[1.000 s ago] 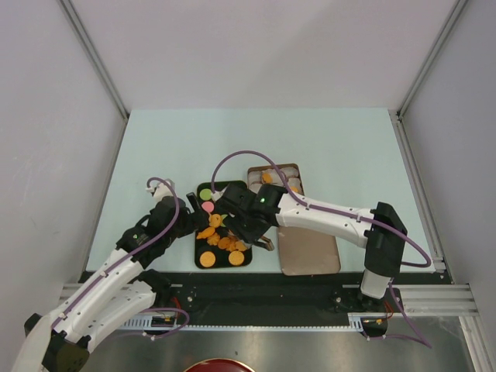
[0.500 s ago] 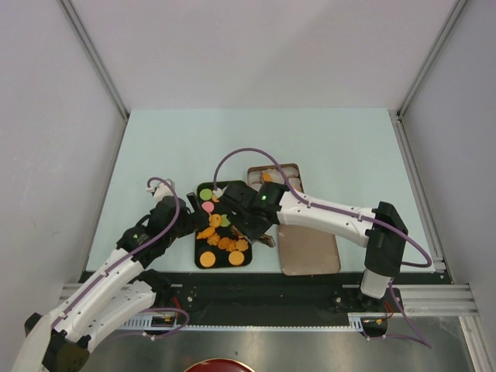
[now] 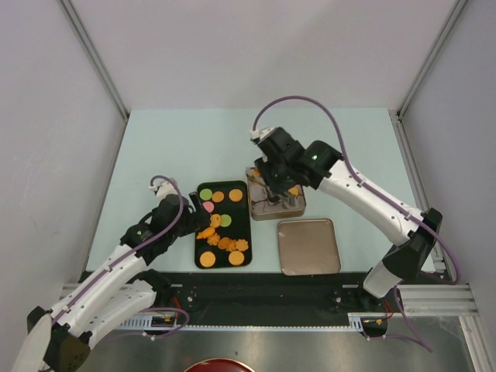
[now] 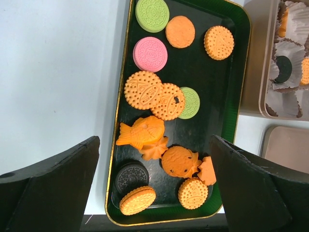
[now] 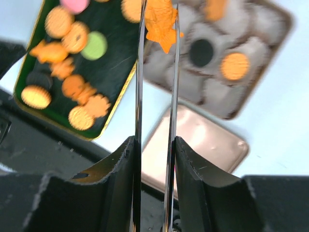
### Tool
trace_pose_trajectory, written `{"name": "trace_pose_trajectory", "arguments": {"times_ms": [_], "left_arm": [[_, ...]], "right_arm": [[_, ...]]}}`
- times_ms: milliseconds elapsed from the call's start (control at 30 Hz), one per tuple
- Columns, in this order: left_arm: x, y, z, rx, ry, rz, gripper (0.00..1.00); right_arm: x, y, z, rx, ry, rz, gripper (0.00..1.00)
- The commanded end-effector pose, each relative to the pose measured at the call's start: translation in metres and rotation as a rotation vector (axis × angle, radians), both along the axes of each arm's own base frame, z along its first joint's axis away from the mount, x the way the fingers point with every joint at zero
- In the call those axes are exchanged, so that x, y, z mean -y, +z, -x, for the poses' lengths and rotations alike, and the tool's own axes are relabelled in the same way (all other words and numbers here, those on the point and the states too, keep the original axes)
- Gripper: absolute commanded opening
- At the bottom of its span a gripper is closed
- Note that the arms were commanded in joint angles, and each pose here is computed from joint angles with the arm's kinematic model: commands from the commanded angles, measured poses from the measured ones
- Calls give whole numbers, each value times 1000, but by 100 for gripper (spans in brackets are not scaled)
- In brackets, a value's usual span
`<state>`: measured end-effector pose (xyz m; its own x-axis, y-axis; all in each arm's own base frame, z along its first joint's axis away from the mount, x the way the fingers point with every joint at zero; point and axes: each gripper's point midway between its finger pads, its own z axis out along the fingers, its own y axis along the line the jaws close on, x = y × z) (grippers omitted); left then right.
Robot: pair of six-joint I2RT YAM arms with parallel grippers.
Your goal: Pack the cookies
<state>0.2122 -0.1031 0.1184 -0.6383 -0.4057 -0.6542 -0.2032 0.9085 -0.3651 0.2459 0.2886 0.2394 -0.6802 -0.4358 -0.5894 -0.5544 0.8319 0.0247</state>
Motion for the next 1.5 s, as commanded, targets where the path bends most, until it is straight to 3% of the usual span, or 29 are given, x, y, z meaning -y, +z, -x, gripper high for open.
{"name": "trace_pose_trajectory", "arguments": {"times_ms": [0,167,400,933,1467], "left_arm": [[9,20,-16,50,-5,30,100],[17,25,-24,45,-26,30,100],[21,27,-30,39,-41,18,100],[26,16,-34,1,-32,23,100],[29,14,-34,-6,-40,33,100]], "right_arm": [[39,26,-34,70,-114,-26,37],[61,11,-68,44,-200,-43,36],[63,-8,-78,8,-198,-22,36],[44,-39,-8,-75,-70,5,37],[54,-58,12,-103,-78,44,38]]}}
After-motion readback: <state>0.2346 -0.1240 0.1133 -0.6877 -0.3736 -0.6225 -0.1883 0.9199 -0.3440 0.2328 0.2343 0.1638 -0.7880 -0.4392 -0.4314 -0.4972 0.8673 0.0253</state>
